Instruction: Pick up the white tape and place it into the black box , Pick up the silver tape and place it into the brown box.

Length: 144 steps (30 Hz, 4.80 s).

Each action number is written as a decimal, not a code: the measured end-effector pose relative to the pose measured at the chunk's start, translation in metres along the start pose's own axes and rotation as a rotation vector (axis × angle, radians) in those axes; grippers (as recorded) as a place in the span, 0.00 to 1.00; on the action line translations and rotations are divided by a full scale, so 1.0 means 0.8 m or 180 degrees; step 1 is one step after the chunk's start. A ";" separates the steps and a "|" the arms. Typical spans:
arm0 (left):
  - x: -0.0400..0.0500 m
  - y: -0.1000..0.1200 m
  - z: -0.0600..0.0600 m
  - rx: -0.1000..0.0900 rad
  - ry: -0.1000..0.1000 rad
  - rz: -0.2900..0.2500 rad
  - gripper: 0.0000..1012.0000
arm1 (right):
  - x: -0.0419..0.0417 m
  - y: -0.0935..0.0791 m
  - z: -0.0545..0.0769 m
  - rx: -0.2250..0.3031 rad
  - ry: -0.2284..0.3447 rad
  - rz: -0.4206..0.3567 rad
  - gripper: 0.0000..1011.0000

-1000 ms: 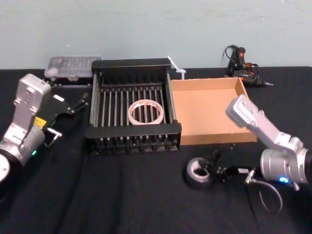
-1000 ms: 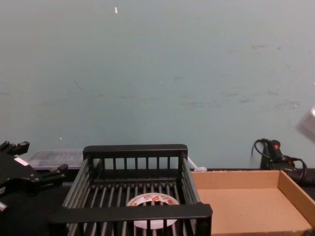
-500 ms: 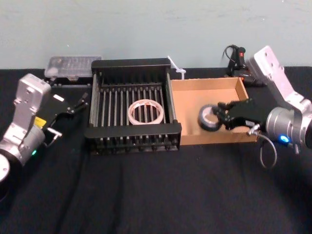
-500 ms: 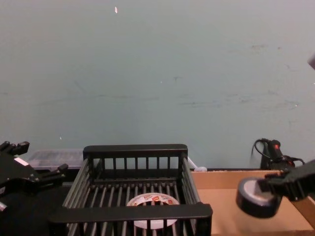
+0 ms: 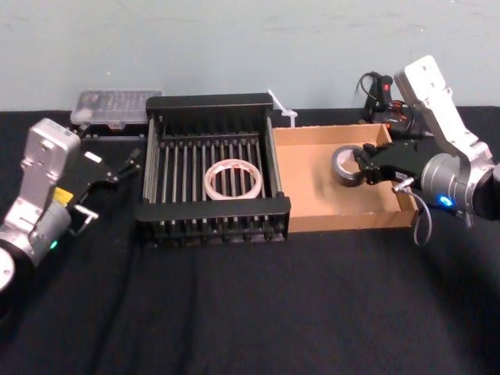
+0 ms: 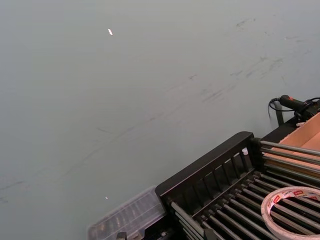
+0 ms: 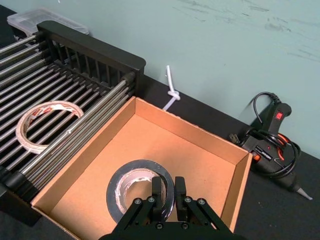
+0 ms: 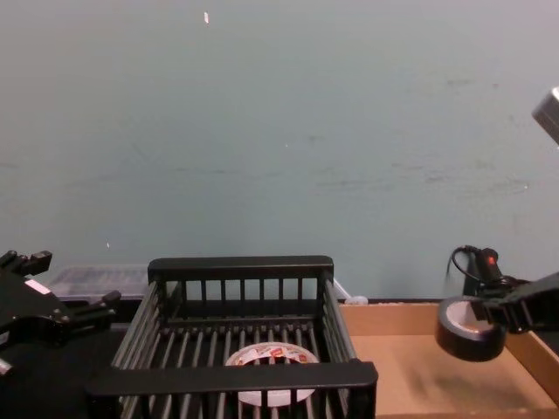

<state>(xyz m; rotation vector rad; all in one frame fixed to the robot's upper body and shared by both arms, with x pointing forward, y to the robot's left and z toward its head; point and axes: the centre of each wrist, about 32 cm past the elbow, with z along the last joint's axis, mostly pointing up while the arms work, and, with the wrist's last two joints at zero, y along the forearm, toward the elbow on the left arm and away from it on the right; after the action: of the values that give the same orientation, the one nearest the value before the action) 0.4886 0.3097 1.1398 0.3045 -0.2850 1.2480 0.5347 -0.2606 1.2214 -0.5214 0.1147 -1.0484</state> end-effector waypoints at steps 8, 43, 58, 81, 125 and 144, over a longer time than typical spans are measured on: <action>0.000 0.000 0.000 0.0000 0.0000 0.0000 0.99 | 0.000 -0.002 0.000 0.0002 -0.0012 0.0013 0.16; 0.000 0.000 0.000 0.0000 0.0000 0.0000 0.99 | -0.001 -0.003 -0.001 0.0013 -0.0019 0.0051 0.99; 0.000 0.000 0.000 0.0000 0.0000 0.0000 0.99 | -0.012 -0.013 -0.028 0.0493 -0.0113 -0.0394 0.99; 0.000 0.000 0.000 0.0000 0.0000 0.0000 0.99 | -0.035 -0.022 -0.116 0.0821 -0.0150 -0.1048 0.99; 0.000 0.000 0.000 0.0000 0.0000 0.0000 0.99 | -0.035 -0.022 -0.114 0.0811 -0.0149 -0.1036 0.99; 0.000 0.000 0.000 0.0000 0.0000 0.0000 0.99 | -0.035 -0.022 -0.114 0.0811 -0.0149 -0.1036 0.99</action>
<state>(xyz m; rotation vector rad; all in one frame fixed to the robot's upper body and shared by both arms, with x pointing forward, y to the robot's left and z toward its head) 0.4886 0.3097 1.1398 0.3044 -0.2850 1.2479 0.4763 -0.2762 1.1457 -0.3381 -0.1492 -1.3452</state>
